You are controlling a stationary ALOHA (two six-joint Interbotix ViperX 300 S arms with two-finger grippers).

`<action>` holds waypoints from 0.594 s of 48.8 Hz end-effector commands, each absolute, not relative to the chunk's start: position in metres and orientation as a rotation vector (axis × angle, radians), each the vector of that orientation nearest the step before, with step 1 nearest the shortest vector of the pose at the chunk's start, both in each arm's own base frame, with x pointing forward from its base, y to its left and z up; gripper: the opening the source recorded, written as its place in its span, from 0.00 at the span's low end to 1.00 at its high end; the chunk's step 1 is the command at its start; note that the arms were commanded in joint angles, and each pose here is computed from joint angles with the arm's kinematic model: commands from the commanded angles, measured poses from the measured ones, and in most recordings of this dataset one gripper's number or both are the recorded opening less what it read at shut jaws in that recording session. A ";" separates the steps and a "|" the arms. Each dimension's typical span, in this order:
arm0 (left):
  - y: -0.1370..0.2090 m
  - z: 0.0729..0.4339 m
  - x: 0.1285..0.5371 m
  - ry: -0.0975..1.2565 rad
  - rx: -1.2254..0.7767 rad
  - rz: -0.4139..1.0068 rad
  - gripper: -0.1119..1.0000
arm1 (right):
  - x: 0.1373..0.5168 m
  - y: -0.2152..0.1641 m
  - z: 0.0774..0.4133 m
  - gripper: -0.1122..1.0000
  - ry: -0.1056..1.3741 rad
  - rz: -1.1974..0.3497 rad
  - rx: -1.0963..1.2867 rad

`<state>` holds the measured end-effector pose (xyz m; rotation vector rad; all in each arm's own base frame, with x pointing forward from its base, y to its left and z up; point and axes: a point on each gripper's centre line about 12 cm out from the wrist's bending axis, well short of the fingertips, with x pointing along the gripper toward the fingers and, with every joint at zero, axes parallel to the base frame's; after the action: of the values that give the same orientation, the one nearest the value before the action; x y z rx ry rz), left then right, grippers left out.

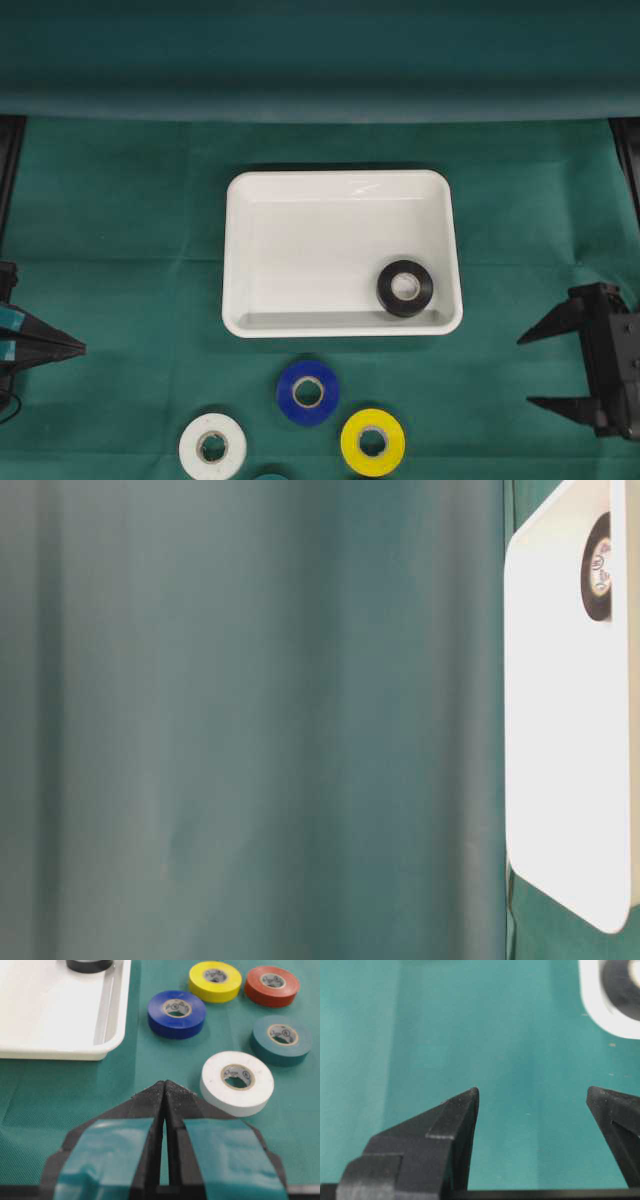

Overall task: Put the tape into the white case with the right arm.
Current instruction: 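Open the right gripper, release the black roll, withdraw right, then move the right gripper toward the teal tape roll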

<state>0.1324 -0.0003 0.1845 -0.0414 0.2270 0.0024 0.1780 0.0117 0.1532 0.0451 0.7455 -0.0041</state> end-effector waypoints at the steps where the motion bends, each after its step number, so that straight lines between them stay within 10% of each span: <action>1: 0.000 0.189 0.134 0.218 -0.042 0.005 0.10 | 0.181 0.018 0.157 0.65 0.729 0.030 0.039; 29: 0.000 0.189 0.134 0.218 -0.042 0.005 0.10 | 0.189 0.020 0.158 0.65 0.748 0.036 0.029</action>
<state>0.1324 -0.0003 0.1845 -0.0398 0.2270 0.0024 0.1799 0.0181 0.1491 0.0261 0.7734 0.0275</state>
